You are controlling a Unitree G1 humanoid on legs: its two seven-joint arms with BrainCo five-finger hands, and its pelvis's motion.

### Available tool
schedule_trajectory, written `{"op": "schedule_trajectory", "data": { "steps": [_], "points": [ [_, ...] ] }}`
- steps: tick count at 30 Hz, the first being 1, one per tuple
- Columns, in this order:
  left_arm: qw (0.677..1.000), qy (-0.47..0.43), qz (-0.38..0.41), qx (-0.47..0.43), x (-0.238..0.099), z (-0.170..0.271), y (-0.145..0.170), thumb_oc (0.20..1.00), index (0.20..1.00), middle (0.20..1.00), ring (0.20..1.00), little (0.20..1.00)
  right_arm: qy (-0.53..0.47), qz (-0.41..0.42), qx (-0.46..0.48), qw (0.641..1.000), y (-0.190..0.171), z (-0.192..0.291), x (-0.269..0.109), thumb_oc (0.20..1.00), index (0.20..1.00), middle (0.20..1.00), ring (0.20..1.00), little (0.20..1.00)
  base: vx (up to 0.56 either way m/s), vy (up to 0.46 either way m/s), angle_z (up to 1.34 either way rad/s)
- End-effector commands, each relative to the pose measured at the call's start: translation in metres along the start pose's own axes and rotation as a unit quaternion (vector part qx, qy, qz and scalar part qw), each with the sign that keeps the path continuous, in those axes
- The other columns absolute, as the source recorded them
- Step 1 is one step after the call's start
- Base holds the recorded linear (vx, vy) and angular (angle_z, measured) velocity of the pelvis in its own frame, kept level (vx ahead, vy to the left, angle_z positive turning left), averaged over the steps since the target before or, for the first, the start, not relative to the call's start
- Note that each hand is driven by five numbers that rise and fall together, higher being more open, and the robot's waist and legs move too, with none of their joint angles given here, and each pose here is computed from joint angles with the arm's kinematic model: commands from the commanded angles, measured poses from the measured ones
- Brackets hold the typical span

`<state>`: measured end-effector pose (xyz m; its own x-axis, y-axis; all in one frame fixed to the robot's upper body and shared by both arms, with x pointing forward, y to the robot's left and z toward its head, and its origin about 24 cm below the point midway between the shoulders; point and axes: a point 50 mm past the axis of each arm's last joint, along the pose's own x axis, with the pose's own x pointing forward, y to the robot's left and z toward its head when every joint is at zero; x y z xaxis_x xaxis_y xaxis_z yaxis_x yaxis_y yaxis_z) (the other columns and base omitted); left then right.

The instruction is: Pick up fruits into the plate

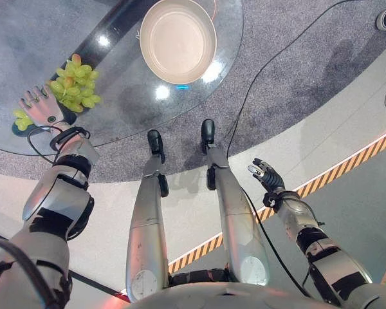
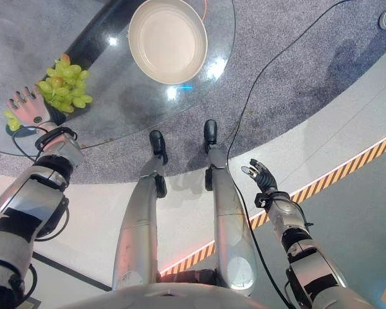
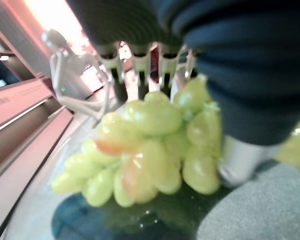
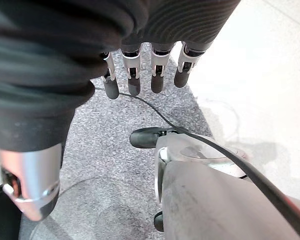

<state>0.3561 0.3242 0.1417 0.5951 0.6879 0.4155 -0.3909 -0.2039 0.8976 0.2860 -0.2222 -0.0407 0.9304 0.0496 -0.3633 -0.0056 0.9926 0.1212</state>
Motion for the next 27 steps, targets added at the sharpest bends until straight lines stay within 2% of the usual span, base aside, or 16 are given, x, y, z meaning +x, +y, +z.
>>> {"op": "schedule_trajectory", "data": {
  "steps": [1,18,27],
  "points": [
    [0.998,0.053,-0.014,0.044,-0.0006,-0.0369,-0.0108,0.2,0.2,0.2,0.2,0.2,-0.005,0.006,0.004,1.0,-0.0008,-0.0063,-0.007,1.0,1.0,1.0,1.0,1.0,0.0,0.0,0.0],
    [0.997,0.054,-0.019,0.048,-0.0001,-0.0386,-0.0113,0.2,0.2,0.2,0.2,0.2,-0.015,0.011,0.005,1.0,-0.0009,-0.0025,-0.0056,1.0,1.0,1.0,1.0,1.0,0.0,0.0,0.0],
    [0.999,0.045,-0.019,0.009,0.0007,-0.0315,-0.0103,0.2,0.2,0.2,0.2,0.2,-0.013,0.015,0.004,1.0,-0.0004,-0.0049,-0.0068,1.0,1.0,1.0,1.0,1.0,0.0,0.0,0.0]
  ]
}}
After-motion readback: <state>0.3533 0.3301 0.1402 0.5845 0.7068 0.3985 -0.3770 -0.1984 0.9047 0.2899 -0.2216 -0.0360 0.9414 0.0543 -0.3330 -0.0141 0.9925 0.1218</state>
